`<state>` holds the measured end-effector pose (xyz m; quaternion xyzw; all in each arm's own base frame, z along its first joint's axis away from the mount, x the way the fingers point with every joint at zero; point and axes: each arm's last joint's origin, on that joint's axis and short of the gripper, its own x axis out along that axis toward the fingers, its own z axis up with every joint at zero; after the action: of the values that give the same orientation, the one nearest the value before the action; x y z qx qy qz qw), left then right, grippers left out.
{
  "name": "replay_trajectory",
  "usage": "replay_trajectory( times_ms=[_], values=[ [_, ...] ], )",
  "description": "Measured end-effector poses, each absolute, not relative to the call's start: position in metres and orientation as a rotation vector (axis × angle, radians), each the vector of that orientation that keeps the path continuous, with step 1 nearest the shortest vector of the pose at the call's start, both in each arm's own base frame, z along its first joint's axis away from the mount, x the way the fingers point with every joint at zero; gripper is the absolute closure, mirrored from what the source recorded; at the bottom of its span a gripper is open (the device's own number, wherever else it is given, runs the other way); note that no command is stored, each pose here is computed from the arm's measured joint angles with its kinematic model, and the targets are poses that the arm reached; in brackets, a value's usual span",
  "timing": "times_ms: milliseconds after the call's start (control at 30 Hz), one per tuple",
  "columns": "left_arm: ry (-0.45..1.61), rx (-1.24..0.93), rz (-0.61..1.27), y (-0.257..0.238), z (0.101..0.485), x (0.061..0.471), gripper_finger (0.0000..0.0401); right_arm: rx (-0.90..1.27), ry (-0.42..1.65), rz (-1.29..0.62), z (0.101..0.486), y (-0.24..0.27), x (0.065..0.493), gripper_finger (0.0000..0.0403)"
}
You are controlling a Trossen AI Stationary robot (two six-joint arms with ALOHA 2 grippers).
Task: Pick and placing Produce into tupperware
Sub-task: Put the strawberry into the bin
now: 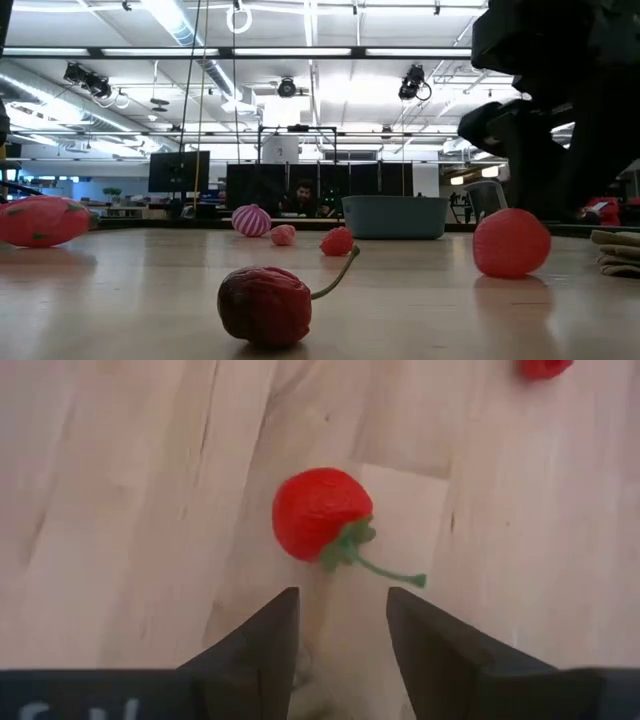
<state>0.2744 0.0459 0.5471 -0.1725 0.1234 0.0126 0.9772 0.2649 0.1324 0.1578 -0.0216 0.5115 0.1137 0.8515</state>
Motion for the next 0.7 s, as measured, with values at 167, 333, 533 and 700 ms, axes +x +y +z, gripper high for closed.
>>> replay_trajectory(
  times_ms=[167, 333, 533, 700],
  values=[
    [0.249, -0.347, 0.026, 0.0460, 0.5471, 0.2744, 0.0371, -0.181, 1.043, 0.245, 0.1581, 0.1308, 0.2660, 0.0241],
    [0.248, -0.347, 0.025, 0.0459, 0.5471, 0.2744, 0.0368, -0.275, 1.027, 0.291, 0.1583, 0.1307, 0.2663, 0.0241],
    [0.248, -0.348, 0.025, 0.0459, 0.5471, 0.2744, 0.0363, -0.373, 0.991, 0.359, 0.1593, 0.1317, 0.2679, 0.0241],
    [0.248, -0.347, 0.025, 0.0459, 0.5471, 0.2744, 0.0368, -0.436, 0.923, 0.403, 0.1622, 0.1337, 0.2720, 0.0241]
  ],
)
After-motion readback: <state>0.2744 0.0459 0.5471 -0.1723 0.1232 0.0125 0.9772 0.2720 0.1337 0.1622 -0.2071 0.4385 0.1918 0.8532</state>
